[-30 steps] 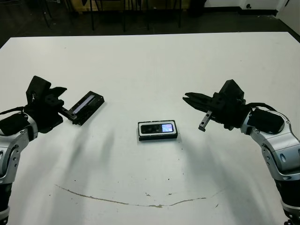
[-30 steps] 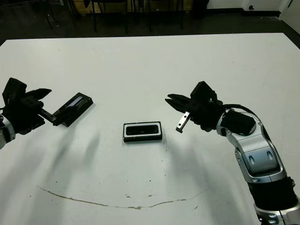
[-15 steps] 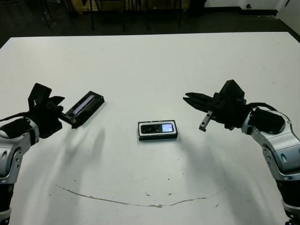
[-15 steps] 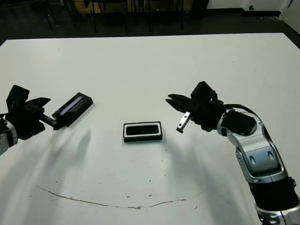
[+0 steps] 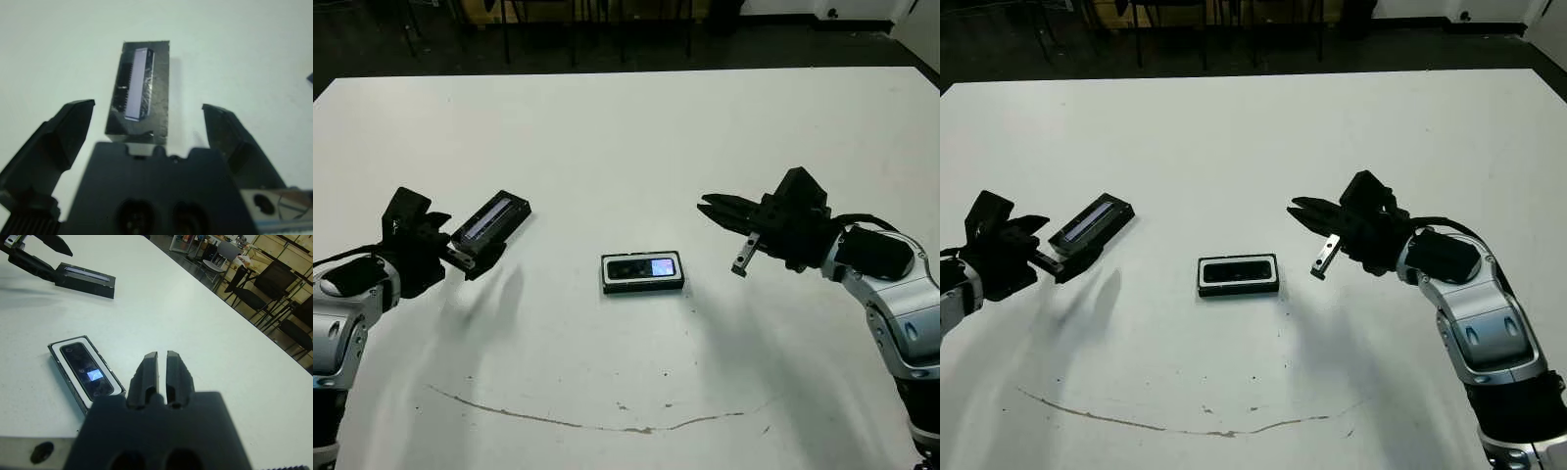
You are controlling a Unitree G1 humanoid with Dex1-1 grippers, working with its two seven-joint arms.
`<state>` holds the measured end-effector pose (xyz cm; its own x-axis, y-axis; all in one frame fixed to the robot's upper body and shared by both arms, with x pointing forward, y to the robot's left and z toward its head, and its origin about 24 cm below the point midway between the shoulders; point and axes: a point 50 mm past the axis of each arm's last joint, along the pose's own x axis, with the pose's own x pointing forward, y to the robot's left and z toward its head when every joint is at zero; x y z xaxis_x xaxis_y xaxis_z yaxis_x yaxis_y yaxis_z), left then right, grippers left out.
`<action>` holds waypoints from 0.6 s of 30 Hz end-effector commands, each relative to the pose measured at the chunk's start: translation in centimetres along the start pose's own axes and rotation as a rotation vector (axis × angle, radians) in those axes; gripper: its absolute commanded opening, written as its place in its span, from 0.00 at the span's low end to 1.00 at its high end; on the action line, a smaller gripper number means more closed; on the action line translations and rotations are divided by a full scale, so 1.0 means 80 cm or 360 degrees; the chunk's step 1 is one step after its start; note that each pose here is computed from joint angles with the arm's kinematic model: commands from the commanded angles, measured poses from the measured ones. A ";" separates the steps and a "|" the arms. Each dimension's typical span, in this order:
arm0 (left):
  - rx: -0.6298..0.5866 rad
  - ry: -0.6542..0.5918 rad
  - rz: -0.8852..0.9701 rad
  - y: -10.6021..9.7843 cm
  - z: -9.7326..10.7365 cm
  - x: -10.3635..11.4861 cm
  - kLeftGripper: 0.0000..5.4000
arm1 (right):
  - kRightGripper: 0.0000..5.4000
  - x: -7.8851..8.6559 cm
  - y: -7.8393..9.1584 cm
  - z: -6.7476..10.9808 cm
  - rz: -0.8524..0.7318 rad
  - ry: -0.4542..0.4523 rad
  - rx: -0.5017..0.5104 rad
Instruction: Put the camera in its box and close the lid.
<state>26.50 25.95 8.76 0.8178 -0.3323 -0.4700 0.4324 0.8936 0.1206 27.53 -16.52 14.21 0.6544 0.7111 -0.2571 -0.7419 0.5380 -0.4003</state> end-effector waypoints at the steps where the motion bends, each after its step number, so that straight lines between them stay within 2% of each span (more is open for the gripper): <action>1: -0.0122 0.0062 -0.0018 -0.002 -0.015 0.003 1.00 | 0.00 -0.004 0.000 -0.005 -0.0005 0.0038 0.0005; 18: -0.0167 -0.0002 0.0207 0.001 -0.025 0.007 1.00 | 0.00 -0.007 0.001 -0.004 -0.0011 0.0055 -0.0003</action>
<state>26.73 26.14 7.75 0.8729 -0.2378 -0.4259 0.3034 0.9484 0.0923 27.34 -16.54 14.44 0.6561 0.7103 -0.2550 -0.7380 0.5331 -0.4137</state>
